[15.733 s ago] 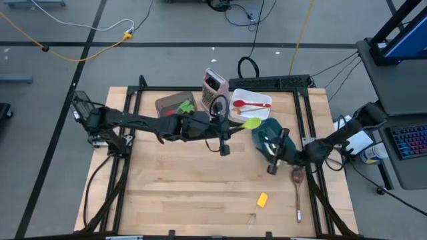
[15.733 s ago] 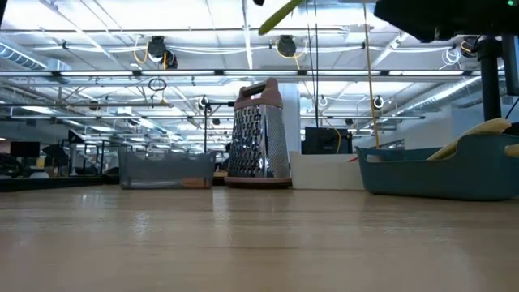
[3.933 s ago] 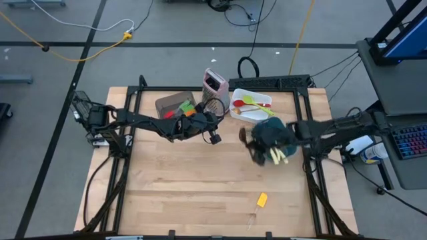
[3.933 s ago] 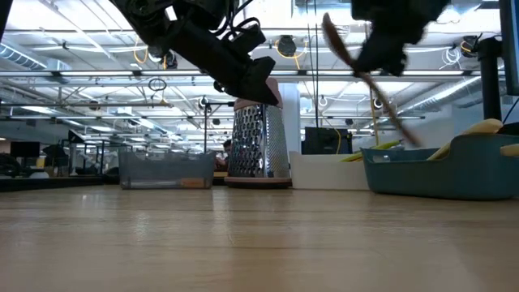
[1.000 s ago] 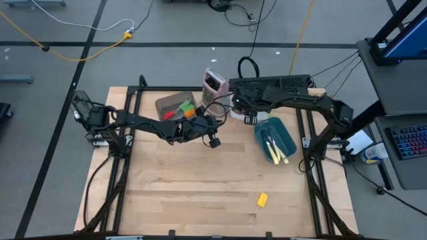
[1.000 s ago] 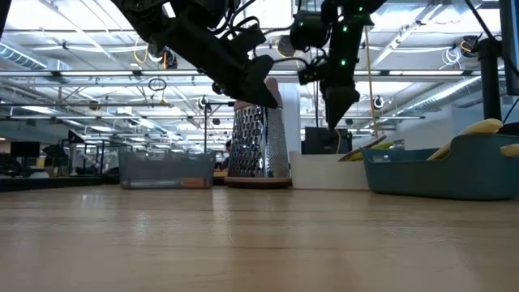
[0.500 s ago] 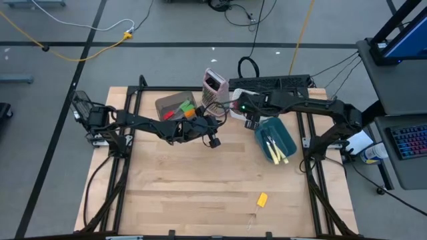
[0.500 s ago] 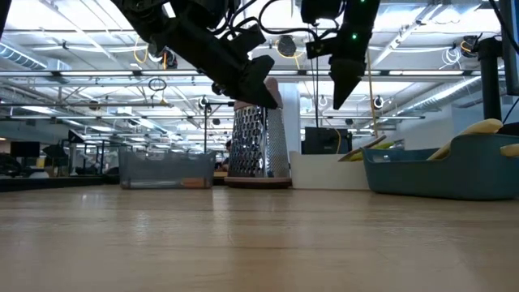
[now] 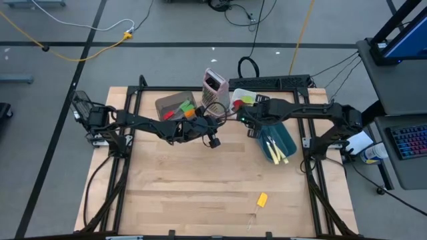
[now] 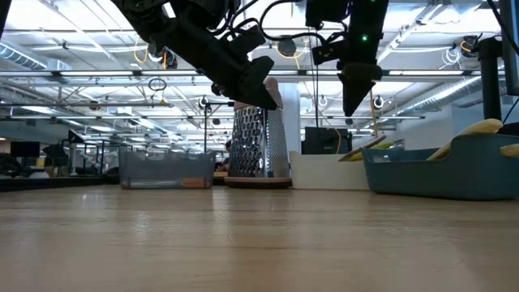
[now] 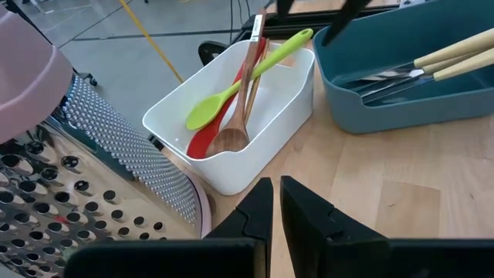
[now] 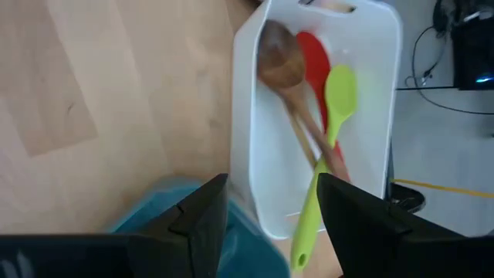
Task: Pick & Place Kitchen Items
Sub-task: Put the yellow spatula into the black bin
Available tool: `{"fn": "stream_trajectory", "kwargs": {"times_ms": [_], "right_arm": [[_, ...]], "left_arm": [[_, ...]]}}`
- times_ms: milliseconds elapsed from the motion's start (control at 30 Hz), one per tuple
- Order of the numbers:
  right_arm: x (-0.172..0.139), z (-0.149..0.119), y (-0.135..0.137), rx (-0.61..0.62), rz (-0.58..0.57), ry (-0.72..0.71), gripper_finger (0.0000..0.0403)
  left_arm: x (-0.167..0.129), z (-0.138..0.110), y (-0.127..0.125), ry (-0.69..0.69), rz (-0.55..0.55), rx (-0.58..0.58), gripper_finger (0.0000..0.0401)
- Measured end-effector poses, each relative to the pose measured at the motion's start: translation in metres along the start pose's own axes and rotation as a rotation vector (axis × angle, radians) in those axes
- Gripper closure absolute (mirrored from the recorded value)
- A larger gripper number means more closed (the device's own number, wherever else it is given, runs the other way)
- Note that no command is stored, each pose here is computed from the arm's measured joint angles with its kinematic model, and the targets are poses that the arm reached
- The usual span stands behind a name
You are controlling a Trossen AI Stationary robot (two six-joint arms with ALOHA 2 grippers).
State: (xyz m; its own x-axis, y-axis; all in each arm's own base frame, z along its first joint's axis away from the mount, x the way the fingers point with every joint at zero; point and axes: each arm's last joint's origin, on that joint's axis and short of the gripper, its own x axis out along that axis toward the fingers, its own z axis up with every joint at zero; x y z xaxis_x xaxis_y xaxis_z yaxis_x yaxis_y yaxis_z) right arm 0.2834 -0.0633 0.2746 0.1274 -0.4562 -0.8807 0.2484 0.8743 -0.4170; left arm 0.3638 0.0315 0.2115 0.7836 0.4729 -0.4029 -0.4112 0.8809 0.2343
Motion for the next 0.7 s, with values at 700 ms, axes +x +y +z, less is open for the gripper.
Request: {"fn": "stream_trajectory", "kwargs": {"times_ms": [700], "right_arm": [[0.006, -0.008, 0.012, 0.030, 0.009, 0.037, 0.0215]], "left_arm": [[0.000, 0.000, 0.000, 0.001, 0.000, 0.005, 0.0370]]}}
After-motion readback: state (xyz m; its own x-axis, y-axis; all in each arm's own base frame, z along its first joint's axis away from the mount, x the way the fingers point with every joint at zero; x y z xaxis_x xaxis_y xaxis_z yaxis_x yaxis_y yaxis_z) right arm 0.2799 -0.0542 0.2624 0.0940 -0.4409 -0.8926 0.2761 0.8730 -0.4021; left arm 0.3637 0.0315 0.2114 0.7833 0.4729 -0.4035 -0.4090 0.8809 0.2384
